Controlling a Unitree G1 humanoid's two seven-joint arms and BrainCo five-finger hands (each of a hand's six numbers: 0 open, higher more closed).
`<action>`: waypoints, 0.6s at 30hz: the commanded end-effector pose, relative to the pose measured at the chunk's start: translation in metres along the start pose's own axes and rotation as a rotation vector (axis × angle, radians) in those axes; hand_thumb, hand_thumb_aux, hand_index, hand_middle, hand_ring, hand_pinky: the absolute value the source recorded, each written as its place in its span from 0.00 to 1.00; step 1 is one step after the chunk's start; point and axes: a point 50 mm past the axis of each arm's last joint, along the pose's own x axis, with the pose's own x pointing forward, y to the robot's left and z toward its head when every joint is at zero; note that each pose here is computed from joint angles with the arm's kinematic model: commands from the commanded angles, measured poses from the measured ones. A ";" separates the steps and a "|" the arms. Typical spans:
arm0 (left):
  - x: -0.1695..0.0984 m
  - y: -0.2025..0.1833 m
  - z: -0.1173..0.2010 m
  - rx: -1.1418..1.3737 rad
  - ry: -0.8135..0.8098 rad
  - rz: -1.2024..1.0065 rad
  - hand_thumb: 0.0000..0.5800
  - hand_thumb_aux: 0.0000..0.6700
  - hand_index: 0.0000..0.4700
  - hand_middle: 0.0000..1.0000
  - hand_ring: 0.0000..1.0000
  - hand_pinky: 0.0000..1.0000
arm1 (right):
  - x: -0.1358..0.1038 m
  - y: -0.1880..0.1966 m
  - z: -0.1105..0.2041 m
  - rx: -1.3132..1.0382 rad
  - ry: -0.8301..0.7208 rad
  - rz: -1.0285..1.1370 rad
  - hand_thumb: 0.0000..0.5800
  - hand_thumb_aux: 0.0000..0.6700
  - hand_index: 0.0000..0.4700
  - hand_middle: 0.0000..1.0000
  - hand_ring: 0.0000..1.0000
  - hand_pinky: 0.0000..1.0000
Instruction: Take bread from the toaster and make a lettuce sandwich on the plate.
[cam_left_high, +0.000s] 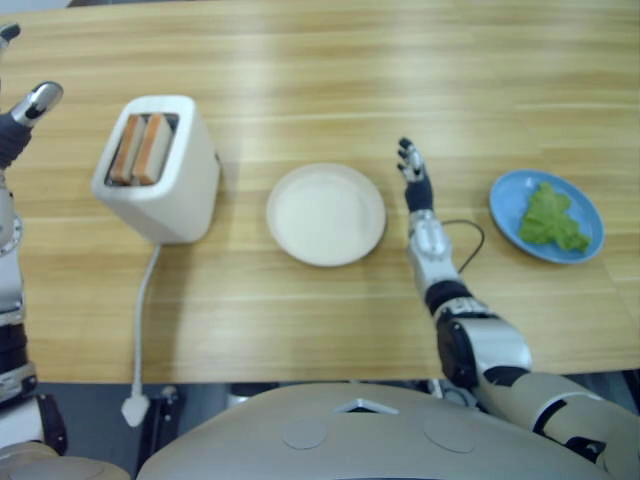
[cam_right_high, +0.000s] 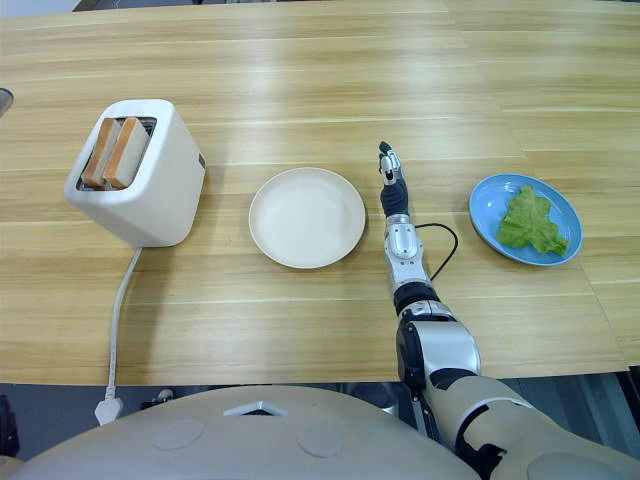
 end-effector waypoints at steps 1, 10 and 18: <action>0.003 -0.024 -0.013 0.190 0.063 -0.115 0.00 0.00 0.00 0.00 0.00 0.00 | -0.004 -0.002 -0.004 0.025 0.021 -0.019 0.00 0.00 0.00 0.00 0.00 0.00; 0.002 -0.059 -0.023 0.358 0.129 -0.292 0.00 0.00 0.00 0.00 0.00 0.00 | -0.007 0.001 -0.006 0.034 0.028 -0.011 0.00 0.00 0.00 0.00 0.00 0.00; 0.000 -0.071 -0.022 0.372 0.138 -0.362 0.00 0.00 0.00 0.00 0.00 0.00 | -0.007 0.002 -0.006 0.037 0.024 -0.008 0.00 0.00 0.00 0.00 0.00 0.00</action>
